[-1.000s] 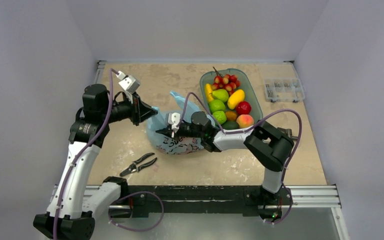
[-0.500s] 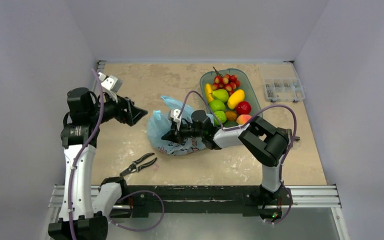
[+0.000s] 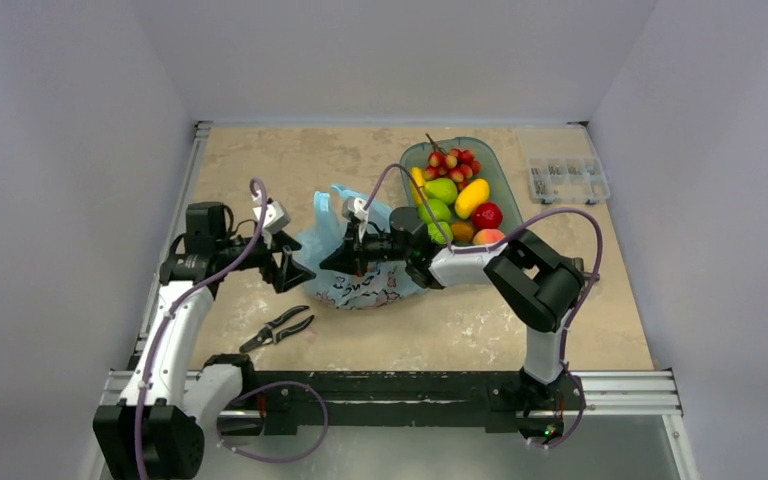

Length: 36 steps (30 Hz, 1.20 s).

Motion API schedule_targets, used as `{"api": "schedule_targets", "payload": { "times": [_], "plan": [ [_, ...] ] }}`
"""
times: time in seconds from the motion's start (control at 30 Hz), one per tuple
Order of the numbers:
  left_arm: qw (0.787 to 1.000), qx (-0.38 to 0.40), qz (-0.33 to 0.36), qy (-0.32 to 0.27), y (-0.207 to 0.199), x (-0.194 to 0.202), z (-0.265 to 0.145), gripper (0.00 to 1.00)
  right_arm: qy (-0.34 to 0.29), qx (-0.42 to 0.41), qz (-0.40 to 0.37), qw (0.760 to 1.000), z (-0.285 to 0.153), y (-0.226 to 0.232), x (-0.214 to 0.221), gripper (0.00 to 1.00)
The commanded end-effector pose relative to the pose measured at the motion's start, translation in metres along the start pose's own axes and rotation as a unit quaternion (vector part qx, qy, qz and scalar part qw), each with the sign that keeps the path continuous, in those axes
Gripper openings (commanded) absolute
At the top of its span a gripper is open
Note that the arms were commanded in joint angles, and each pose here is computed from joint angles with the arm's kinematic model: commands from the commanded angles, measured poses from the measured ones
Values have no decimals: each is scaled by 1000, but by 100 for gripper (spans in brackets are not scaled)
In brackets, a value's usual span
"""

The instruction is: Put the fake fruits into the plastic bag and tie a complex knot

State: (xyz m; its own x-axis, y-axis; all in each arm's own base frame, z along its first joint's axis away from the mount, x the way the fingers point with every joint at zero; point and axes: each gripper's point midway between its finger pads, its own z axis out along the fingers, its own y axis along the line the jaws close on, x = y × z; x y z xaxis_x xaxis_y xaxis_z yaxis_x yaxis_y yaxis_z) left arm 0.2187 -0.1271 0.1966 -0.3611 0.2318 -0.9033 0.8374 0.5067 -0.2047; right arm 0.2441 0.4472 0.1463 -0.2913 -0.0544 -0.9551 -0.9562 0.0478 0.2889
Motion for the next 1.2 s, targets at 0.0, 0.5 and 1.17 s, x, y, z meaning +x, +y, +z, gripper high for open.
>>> {"api": "schedule_targets", "payload": {
  "times": [0.0, 0.5, 1.17],
  "plan": [
    [997, 9, 68, -44, 16, -20, 27, 81, -42, -33, -19, 998, 1, 19, -43, 0],
    [995, 67, -30, -74, 11, -41, 54, 0, -38, -26, -41, 998, -4, 19, -37, 54],
    [949, 42, -286, -123, 4, -30, 74, 0, -75, 52, -34, 995, 24, -16, 2, 19]
  ]
}}
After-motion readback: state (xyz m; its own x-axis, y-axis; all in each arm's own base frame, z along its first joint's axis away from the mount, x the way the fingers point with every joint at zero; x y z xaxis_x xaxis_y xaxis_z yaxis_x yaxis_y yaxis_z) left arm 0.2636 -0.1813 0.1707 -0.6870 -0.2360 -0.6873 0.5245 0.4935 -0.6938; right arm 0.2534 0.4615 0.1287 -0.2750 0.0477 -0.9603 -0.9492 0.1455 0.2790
